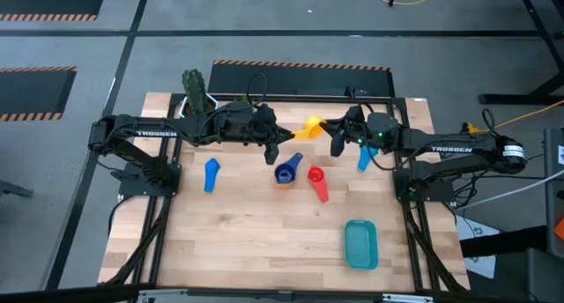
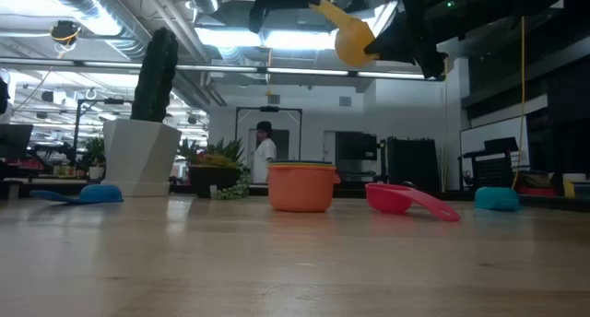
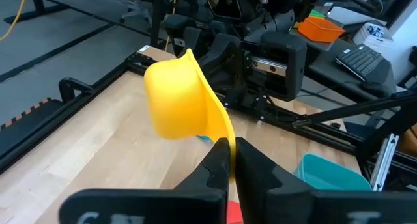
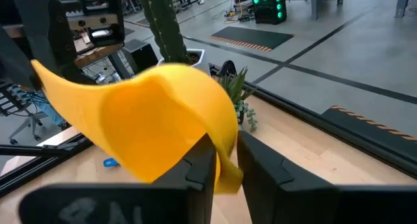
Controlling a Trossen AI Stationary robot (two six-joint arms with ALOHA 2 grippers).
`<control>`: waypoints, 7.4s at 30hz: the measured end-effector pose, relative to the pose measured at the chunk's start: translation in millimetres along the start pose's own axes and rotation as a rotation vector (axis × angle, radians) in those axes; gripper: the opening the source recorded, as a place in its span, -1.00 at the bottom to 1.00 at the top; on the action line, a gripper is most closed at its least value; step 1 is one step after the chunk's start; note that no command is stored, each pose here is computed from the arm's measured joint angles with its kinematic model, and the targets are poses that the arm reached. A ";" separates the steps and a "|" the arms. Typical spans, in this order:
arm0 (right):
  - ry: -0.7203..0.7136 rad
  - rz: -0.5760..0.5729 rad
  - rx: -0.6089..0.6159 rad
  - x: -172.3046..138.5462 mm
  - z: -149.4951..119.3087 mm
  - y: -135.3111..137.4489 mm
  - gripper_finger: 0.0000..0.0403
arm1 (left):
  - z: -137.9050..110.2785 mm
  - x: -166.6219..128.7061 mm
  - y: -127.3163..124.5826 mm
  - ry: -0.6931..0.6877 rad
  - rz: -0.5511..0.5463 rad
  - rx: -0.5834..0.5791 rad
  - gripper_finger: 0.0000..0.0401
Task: Nest measuring cups in basket
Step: Stack the yellow measuring cup on top of the dark blue measuring cup
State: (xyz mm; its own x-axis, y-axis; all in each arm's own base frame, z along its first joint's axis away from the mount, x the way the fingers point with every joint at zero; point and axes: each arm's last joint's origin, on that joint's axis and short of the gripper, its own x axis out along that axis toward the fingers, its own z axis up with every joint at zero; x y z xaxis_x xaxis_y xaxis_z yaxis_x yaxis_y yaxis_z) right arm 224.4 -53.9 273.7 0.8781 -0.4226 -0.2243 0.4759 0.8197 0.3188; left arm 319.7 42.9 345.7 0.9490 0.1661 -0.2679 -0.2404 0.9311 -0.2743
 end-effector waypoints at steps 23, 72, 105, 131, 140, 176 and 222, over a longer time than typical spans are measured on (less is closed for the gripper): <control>0.108 0.046 -0.182 -23.5 -0.9 -4.0 -0.28 | -13.0 -1.0 5.2 0.128 0.074 0.004 -0.99; 0.529 -0.009 -0.215 25.1 -63.0 -13.8 -0.28 | -58.8 31.1 78.9 0.681 -0.337 -0.483 -0.93; 0.563 0.016 -0.206 32.1 -70.4 -13.8 -0.28 | -55.4 30.1 102.0 0.599 -0.076 -0.443 -0.57; 0.557 0.172 -0.295 27.8 -76.0 8.1 -0.28 | -38.3 26.8 43.9 0.405 -0.122 -0.163 -0.58; 0.540 0.178 -0.301 28.6 -74.7 8.9 -0.28 | -55.1 24.9 5.2 0.471 -0.115 -0.086 -0.58; 0.520 0.185 -0.298 29.4 -73.2 9.9 -0.28 | -91.0 29.1 24.9 0.697 0.262 0.083 -0.58; 0.481 0.170 -0.324 94.1 -125.9 -3.8 -0.28 | -123.4 96.8 47.9 0.574 0.198 0.112 -0.58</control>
State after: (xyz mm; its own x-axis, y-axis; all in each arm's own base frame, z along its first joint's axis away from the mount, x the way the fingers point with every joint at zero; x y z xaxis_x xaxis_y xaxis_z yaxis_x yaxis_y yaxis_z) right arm 299.1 -48.1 135.4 0.7837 -0.1146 -0.6105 0.2252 0.9684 0.1074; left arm 374.9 63.4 192.7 0.6199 0.1675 -0.7666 -0.3484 0.9341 -0.0777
